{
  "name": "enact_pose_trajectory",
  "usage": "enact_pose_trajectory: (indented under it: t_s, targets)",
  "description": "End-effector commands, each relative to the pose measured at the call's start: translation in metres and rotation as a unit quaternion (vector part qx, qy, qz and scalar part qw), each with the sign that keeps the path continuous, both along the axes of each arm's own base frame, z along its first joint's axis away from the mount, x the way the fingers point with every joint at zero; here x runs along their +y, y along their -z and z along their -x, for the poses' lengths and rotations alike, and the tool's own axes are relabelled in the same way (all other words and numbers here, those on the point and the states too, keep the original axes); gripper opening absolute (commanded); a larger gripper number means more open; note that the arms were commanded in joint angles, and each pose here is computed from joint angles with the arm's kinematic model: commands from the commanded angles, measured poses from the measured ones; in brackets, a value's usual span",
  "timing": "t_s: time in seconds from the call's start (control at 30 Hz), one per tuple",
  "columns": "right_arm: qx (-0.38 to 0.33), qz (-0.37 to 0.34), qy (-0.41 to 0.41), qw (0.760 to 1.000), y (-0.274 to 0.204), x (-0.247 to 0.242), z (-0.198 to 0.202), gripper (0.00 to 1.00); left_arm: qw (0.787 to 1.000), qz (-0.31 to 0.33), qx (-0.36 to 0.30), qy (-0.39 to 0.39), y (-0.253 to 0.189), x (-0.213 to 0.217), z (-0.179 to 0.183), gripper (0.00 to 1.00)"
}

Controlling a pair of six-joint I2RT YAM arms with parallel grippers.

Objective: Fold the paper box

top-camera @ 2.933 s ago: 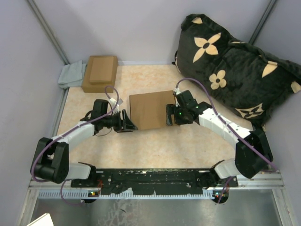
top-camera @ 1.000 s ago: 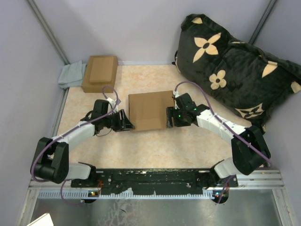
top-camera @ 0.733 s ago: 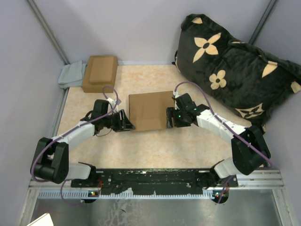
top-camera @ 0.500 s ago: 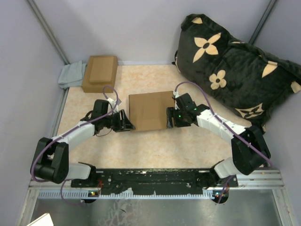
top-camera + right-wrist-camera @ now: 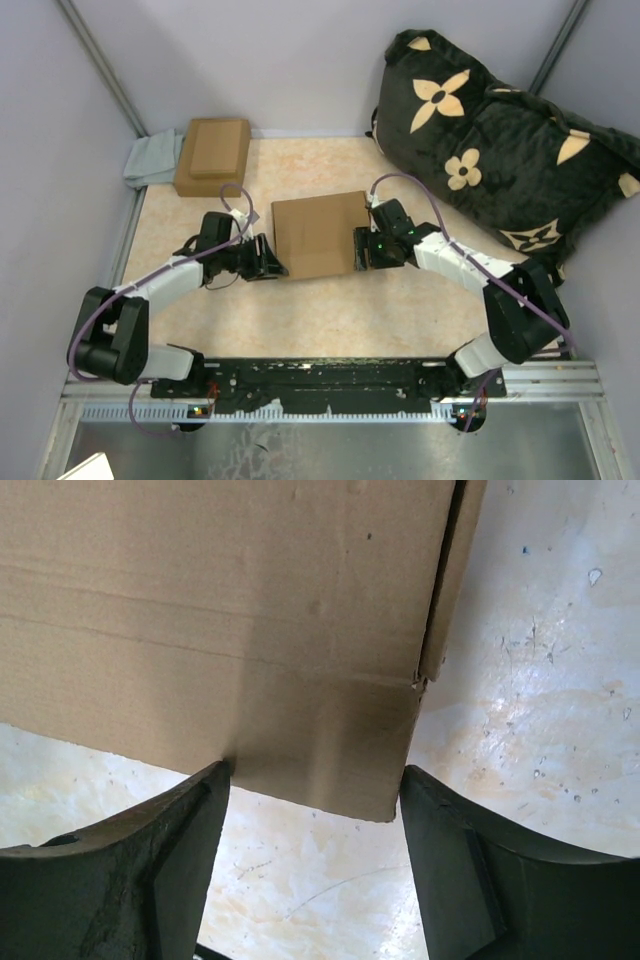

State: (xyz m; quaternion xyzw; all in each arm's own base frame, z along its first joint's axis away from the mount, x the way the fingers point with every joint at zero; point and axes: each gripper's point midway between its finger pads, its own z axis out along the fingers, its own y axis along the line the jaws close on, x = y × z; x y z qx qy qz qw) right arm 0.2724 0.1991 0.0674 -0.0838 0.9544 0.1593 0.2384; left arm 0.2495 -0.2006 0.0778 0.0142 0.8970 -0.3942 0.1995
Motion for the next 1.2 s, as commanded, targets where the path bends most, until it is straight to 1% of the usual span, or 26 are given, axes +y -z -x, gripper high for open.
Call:
enact_pose_trajectory:
  t_s: [0.0, 0.17, 0.33, 0.5, 0.73, 0.8, 0.87, 0.9, 0.93, 0.97, 1.0, 1.03, 1.07, 1.17]
  targets:
    - [-0.03, 0.004, 0.005, 1.0, 0.003, 0.002, -0.019, 0.69, 1.0, -0.001, -0.01, -0.001, 0.002, -0.003, -0.007, 0.51]
    - [-0.035, 0.026, 0.019, 0.999, 0.016, -0.003, -0.027, 0.68, 0.999, -0.024, -0.008, -0.031, 0.014, 0.003, -0.014, 0.5]
    - [-0.04, 0.045, 0.03, 0.998, 0.021, -0.01, -0.031, 0.68, 0.999, -0.03, -0.025, -0.034, 0.007, -0.004, -0.015, 0.46]
    - [-0.055, 0.03, 0.028, 0.998, 0.002, -0.011, -0.025, 0.71, 0.994, -0.068, -0.059, -0.06, -0.018, 0.008, -0.02, 0.47]
    - [-0.08, 0.015, 0.028, 0.996, -0.025, -0.018, -0.014, 0.73, 0.98, -0.118, -0.111, -0.115, -0.058, 0.037, -0.025, 0.5]
    - [-0.086, 0.004, 0.027, 0.996, -0.031, -0.017, -0.011, 0.73, 0.976, -0.117, -0.13, -0.127, -0.07, 0.04, -0.029, 0.51]
    - [-0.09, -0.017, 0.021, 0.996, -0.034, -0.012, -0.008, 0.72, 0.974, -0.093, -0.158, -0.132, -0.082, 0.034, -0.038, 0.51]
    - [-0.093, -0.03, 0.017, 0.995, -0.034, -0.008, -0.007, 0.7, 0.974, -0.073, -0.172, -0.129, -0.09, 0.027, -0.044, 0.51]
    - [-0.097, -0.043, 0.014, 0.994, -0.034, -0.005, -0.006, 0.64, 0.974, -0.051, -0.182, -0.123, -0.098, 0.019, -0.049, 0.51]
    - [-0.103, -0.052, 0.013, 0.993, -0.032, -0.002, -0.008, 0.49, 0.974, -0.031, -0.191, -0.118, -0.104, 0.01, -0.057, 0.5]
    - [-0.106, -0.051, 0.019, 0.993, -0.029, -0.003, -0.009, 0.29, 0.974, -0.011, -0.197, -0.109, -0.111, 0.0, -0.064, 0.49]
    - [-0.107, -0.047, 0.029, 0.993, -0.025, -0.006, -0.011, 0.04, 0.974, 0.0, -0.202, -0.102, -0.114, -0.008, -0.072, 0.48]
    - [-0.108, -0.038, 0.039, 0.993, -0.02, -0.009, -0.014, 0.0, 0.973, 0.006, -0.209, -0.094, -0.119, -0.017, -0.081, 0.47]
    - [-0.113, -0.031, 0.052, 0.992, -0.009, -0.012, -0.018, 0.0, 0.977, -0.007, -0.205, -0.066, -0.111, -0.043, -0.106, 0.46]
